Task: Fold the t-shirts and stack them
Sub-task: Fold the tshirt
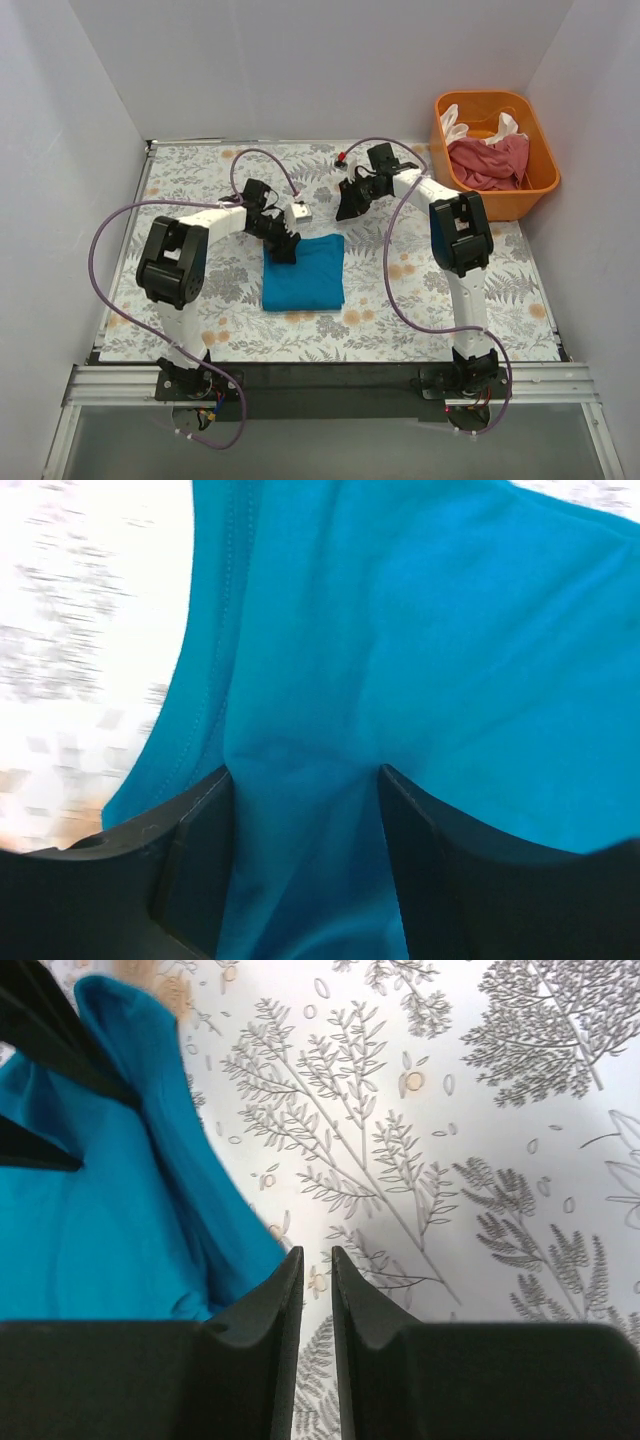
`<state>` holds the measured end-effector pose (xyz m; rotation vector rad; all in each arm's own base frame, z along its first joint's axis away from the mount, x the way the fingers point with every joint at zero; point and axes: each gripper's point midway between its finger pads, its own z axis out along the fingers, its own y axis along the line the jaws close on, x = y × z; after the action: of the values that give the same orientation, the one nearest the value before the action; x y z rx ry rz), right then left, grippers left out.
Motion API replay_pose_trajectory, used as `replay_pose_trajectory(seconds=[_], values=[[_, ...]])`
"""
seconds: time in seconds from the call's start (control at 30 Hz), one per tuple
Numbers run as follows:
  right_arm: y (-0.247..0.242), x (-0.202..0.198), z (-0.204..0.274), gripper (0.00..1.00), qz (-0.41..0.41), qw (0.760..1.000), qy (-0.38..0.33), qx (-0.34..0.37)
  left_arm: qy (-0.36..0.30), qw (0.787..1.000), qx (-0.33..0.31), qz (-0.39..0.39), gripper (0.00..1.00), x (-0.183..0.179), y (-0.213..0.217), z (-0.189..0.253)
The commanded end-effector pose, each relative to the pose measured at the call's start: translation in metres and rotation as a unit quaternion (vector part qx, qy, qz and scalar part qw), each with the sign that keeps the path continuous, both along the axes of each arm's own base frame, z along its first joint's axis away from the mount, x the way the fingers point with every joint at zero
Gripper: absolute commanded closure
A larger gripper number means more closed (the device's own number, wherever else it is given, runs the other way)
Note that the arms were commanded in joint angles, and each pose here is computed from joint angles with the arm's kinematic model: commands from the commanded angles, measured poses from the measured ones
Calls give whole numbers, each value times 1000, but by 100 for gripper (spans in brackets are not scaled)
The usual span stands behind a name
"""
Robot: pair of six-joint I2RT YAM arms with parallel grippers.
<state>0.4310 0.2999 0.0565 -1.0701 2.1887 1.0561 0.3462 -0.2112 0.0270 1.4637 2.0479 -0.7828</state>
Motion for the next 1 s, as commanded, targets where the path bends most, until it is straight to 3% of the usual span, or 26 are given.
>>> replay_pose_trajectory(seconds=[0.0, 0.07, 0.27, 0.7, 0.87, 0.97], values=[[3, -8, 48, 77, 25, 998, -44, 39, -17, 1000, -15, -2, 46, -21, -6, 36], [2, -20, 44, 76, 32, 998, -29, 42, -10, 1000, -23, 1, 45, -32, -8, 44], [16, -50, 41, 76, 65, 996, 3, 63, -85, 995, -45, -2, 41, -31, -9, 71], [45, -48, 22, 77, 87, 993, 26, 71, -99, 994, -43, -11, 45, 11, -24, 45], [52, -62, 7, 78, 104, 992, 38, 65, -91, 994, -58, -23, 58, 7, -30, 44], [55, -68, 0, 78, 112, 991, 43, 64, -94, 993, -65, -37, 80, 0, -33, 47]])
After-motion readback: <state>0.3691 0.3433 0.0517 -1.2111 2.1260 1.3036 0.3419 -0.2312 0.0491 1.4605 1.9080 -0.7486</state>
